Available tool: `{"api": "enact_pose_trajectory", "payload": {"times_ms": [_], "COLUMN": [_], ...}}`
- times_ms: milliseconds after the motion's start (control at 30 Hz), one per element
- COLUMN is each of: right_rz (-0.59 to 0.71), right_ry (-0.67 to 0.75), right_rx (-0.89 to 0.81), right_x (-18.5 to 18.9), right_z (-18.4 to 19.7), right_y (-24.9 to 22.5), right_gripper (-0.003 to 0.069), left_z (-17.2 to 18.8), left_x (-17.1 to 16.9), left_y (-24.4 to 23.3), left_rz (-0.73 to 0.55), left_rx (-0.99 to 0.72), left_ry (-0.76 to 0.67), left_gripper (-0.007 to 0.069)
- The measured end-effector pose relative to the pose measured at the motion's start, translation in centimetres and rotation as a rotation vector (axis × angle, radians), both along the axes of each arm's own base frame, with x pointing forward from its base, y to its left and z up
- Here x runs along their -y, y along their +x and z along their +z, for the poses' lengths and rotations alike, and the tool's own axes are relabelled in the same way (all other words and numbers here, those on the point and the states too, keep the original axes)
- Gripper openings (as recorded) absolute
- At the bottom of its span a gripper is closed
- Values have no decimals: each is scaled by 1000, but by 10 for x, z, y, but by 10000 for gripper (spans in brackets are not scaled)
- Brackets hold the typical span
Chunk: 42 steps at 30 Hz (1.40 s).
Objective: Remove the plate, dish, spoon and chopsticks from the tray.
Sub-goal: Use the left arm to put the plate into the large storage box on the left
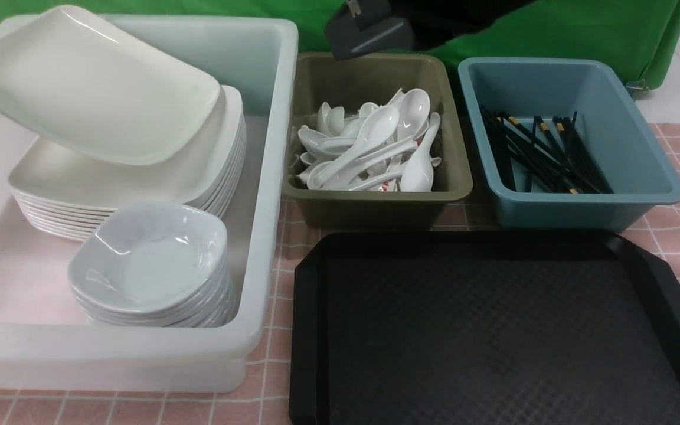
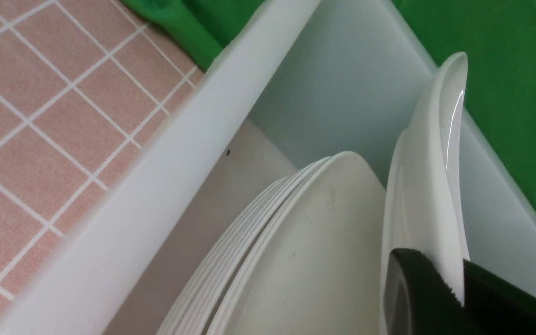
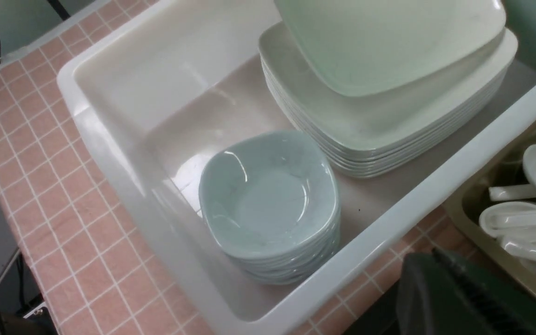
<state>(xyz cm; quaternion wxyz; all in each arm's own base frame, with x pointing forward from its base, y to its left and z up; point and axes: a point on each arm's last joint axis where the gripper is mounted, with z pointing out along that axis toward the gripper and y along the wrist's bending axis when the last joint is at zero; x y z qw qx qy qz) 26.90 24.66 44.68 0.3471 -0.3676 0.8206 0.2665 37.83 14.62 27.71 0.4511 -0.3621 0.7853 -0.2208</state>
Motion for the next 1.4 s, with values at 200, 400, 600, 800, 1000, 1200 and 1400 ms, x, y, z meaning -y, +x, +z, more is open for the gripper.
{"api": "enact_pose_trajectory", "payload": {"times_ms": [200,400,600,800,1000,1200,1400], "right_rz": [-1,4,9,19,16,-154,-404], "right_ry": [3,0,-5,-18,-54,-179,-288], "right_rx": [1,-10,-20,-37,-38,58,168], "right_x": [0,0,0,0,3,33,93], "right_z": [0,0,-1,-2,-4,12,50], "right_y": [0,-1,-2,-3,-4,-9,-43], "right_gripper": [30,30,30,30,30,30,30], "left_z": [-10,-25,-38,-30,0,65,151], "left_x": [3,3,6,5,12,66,176], "left_y": [-1,-4,-7,-14,-25,-43,-114], "left_rz": [-76,-116,-189,-225,-249,-424,-752], "left_rx": [-64,-176,-265,-293,-245,-97,209], "left_ry": [20,50,40,148,201,317,567], "left_gripper": [21,90,294,496,494,203,-1]}}
